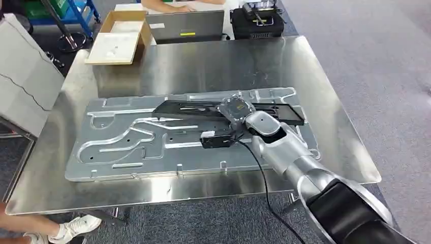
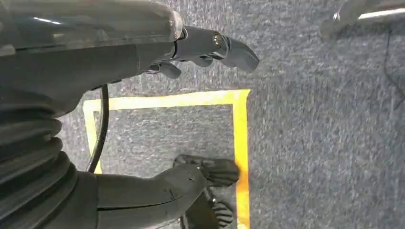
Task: Take the parts from the cabinet and place them on the table.
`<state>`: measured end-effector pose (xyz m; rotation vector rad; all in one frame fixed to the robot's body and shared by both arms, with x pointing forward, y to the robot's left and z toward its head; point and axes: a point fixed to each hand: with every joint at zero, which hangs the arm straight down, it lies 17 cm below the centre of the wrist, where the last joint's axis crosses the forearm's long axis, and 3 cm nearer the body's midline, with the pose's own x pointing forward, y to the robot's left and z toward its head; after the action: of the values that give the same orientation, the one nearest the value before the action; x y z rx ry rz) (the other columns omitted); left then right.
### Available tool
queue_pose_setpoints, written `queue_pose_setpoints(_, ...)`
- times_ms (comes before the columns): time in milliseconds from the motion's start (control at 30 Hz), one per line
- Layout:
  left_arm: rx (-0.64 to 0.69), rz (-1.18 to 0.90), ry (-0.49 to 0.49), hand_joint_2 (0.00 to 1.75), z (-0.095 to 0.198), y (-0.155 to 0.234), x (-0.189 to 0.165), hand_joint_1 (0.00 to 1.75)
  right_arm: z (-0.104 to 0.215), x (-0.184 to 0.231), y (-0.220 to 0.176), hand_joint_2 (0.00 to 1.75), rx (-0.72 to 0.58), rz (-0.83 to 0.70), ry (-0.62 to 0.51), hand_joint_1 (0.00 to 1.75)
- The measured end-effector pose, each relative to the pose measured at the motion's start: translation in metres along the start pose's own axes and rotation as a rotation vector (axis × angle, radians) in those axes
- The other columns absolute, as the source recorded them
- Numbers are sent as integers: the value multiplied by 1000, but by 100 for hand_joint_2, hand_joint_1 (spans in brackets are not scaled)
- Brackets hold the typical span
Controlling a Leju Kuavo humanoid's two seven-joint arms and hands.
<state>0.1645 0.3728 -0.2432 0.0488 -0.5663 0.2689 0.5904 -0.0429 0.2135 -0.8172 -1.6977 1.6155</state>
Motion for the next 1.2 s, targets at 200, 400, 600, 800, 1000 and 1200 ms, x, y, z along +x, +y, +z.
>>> queue_pose_setpoints(200,-27,-8,-27,175,-2,-8,10,0,1,20,18,0,28,-43,-34,0)
queue_pose_setpoints(400,-32,-13,-39,0,-2,-13,11,0,4,24,30,0,44,-72,-34,0)
queue_pose_setpoints(600,-24,-19,-36,0,-2,-13,9,0,2,29,14,0,-39,-109,-51,0)
queue_pose_setpoints(800,-21,-21,-32,0,0,-12,5,0,12,32,-49,0,-318,-231,-81,0)
queue_pose_setpoints(1000,-35,-13,-58,0,0,-15,9,0,69,24,-155,0,-710,-446,-189,0)
queue_pose_setpoints(1200,-52,18,-89,0,8,-14,1,0,197,-34,-241,0,-1101,-508,-200,0)
